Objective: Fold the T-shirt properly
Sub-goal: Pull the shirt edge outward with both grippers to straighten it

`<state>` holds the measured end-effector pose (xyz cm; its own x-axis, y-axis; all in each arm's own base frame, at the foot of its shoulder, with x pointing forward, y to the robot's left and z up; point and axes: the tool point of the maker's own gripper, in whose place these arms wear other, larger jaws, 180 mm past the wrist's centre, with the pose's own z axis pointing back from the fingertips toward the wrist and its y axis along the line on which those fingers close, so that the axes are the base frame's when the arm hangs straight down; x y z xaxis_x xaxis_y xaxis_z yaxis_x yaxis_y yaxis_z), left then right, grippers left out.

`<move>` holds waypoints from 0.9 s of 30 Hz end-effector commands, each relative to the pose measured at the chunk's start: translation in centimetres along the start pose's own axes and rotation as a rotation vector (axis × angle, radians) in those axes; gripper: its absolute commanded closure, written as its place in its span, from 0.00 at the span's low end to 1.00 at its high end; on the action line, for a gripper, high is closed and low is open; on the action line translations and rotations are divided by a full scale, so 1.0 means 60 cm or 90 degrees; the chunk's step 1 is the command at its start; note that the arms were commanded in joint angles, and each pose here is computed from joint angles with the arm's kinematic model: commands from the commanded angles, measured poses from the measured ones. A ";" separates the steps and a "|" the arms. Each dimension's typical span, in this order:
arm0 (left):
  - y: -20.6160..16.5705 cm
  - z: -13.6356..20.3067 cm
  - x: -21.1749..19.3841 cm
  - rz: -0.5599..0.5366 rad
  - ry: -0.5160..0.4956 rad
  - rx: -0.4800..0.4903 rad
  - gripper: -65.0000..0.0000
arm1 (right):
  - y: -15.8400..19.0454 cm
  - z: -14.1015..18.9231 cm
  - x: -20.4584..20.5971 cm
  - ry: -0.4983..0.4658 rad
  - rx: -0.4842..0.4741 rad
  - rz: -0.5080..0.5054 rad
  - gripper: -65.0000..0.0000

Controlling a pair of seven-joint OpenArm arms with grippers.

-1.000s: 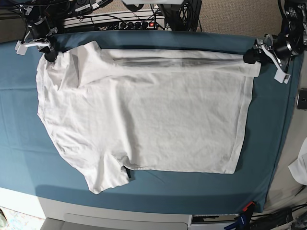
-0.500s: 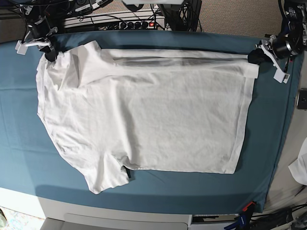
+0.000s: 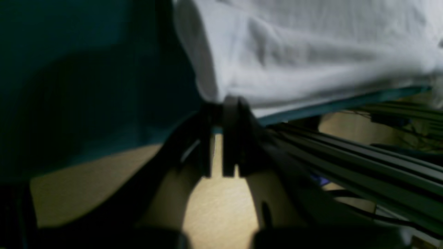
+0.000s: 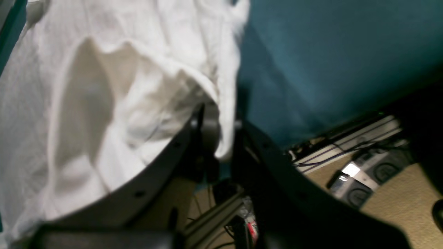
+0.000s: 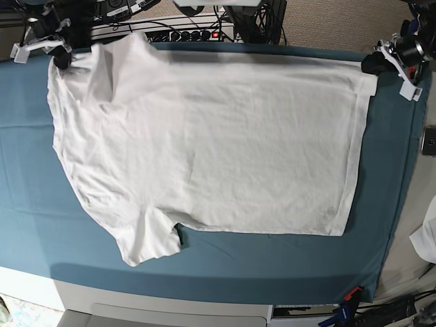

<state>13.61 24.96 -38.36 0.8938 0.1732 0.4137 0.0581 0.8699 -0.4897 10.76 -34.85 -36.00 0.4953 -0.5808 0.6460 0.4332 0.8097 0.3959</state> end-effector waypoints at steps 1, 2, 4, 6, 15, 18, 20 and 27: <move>0.005 0.012 0.009 -0.014 -0.005 0.010 1.00 | -0.010 0.014 0.035 -0.037 -0.013 0.019 1.00; 0.004 0.012 0.007 -0.013 -0.004 0.009 1.00 | -0.013 0.017 0.038 -0.038 -0.016 0.022 1.00; 0.005 0.012 0.007 -0.012 -0.004 0.009 1.00 | -0.015 0.018 0.044 -0.041 -0.017 0.027 1.00; 0.004 0.012 0.008 -0.012 -0.005 0.009 1.00 | -0.014 0.018 0.049 -0.044 -0.017 0.031 1.00; 0.016 0.013 0.008 -0.023 -0.005 0.033 0.56 | -0.022 0.018 0.051 -0.048 -0.033 0.044 0.70; 0.016 0.013 0.008 -0.023 -0.004 0.034 0.52 | -0.021 0.019 0.058 -0.064 -0.031 0.043 0.63; 0.018 0.013 0.007 -0.025 -0.002 0.037 0.52 | -0.018 0.019 0.061 -0.069 -0.025 0.038 0.63; 0.024 0.015 0.003 -0.040 0.011 0.057 0.52 | -0.011 0.020 0.063 -0.074 -0.012 0.041 0.63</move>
<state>13.02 26.26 -39.05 0.9060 0.1260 0.4041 0.0551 0.9115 -0.4077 10.97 -36.98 -34.50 0.4573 -0.5411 0.7058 0.4402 0.8273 0.3490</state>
